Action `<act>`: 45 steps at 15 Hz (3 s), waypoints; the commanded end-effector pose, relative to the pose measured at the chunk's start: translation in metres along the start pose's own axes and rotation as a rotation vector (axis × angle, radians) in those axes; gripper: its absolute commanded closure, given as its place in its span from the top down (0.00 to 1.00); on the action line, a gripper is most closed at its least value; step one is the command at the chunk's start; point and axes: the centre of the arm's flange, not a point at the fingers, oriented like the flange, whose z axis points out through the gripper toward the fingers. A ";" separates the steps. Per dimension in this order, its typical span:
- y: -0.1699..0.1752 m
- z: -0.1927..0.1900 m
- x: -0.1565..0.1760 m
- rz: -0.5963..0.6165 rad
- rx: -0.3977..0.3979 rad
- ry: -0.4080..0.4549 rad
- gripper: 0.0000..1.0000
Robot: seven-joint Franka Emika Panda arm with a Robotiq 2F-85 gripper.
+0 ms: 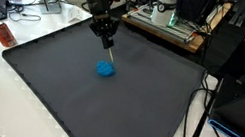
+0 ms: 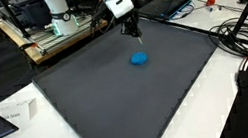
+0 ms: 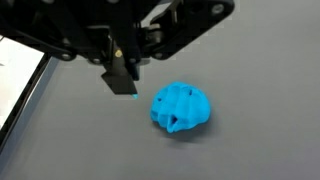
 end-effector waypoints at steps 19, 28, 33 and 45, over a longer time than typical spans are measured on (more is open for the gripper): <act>0.068 0.027 0.024 -0.071 0.269 -0.033 0.03; 0.069 0.027 0.048 -0.057 0.296 -0.046 0.03; 0.062 0.022 0.060 -0.011 0.260 -0.063 0.03; 0.037 0.022 0.091 0.178 0.043 -0.204 0.03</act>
